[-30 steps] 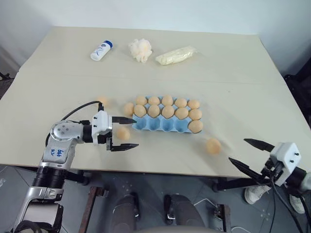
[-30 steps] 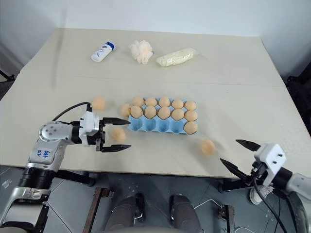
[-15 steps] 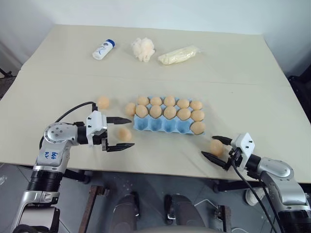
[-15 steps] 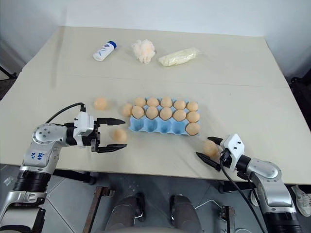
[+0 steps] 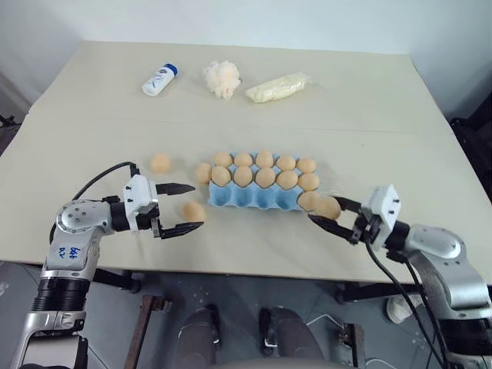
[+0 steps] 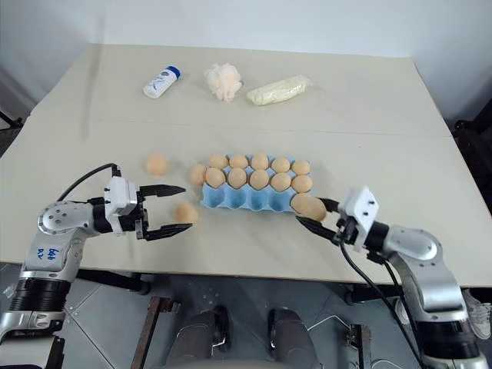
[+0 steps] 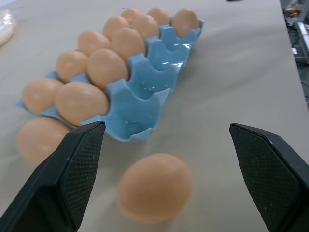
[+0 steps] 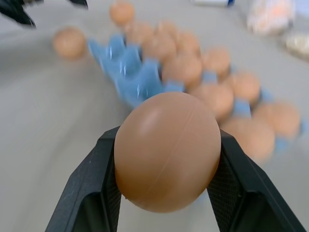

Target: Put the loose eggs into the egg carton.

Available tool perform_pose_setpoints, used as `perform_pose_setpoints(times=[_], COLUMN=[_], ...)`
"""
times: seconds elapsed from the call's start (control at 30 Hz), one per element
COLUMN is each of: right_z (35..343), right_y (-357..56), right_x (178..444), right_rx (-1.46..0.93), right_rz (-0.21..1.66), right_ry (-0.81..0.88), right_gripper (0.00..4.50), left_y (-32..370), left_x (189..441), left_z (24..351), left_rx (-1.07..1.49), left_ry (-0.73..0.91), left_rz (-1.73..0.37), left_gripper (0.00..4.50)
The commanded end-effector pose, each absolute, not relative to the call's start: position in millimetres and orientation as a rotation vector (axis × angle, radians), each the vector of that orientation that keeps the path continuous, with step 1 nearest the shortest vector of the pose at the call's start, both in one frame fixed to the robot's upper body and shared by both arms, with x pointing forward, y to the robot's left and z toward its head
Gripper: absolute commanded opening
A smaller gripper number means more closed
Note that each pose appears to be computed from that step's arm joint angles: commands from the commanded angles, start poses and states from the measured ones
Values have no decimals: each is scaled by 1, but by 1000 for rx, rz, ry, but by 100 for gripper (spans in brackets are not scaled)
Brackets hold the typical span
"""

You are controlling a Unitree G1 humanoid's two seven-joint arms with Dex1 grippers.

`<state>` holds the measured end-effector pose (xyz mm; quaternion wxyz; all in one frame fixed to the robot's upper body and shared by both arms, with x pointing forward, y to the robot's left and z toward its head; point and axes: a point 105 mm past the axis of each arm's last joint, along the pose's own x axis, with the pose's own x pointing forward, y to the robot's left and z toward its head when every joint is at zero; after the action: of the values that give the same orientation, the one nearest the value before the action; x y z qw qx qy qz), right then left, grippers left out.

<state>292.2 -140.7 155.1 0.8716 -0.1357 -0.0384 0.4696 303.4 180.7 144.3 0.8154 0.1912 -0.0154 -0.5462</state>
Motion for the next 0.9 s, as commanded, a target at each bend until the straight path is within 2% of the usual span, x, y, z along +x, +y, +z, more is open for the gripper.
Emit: perform_pose_setpoints(times=[0.03,0.2,0.3,0.47,0.57,0.7,0.9], right_z=[156,151,153,173,179,170,168], right_y=[-119,-111,-110,-126,-141,-156,-163], right_x=[307,328,329,300,286,264,265], right_rx=[-318,-343,-343,-333,-338,-402,-407], right_rz=[1003,973,986,1050,1061,1157,1175], right_ry=[-91,-84,-89,-162,-186,-165,-178], right_gripper=[222,222,295,446,446,446,449], left_y=[186,186,189,202,213,246,282], left_x=[303,301,298,298,298,289,267], left_z=[151,151,150,151,155,144,125], left_rx=[423,425,417,405,379,371,341], left_ry=[-64,-69,-65,-52,-51,26,159], left_rz=[-1135,-1122,-1105,-1052,-1002,-909,-848], left_gripper=[438,438,438,438,438,438,444])
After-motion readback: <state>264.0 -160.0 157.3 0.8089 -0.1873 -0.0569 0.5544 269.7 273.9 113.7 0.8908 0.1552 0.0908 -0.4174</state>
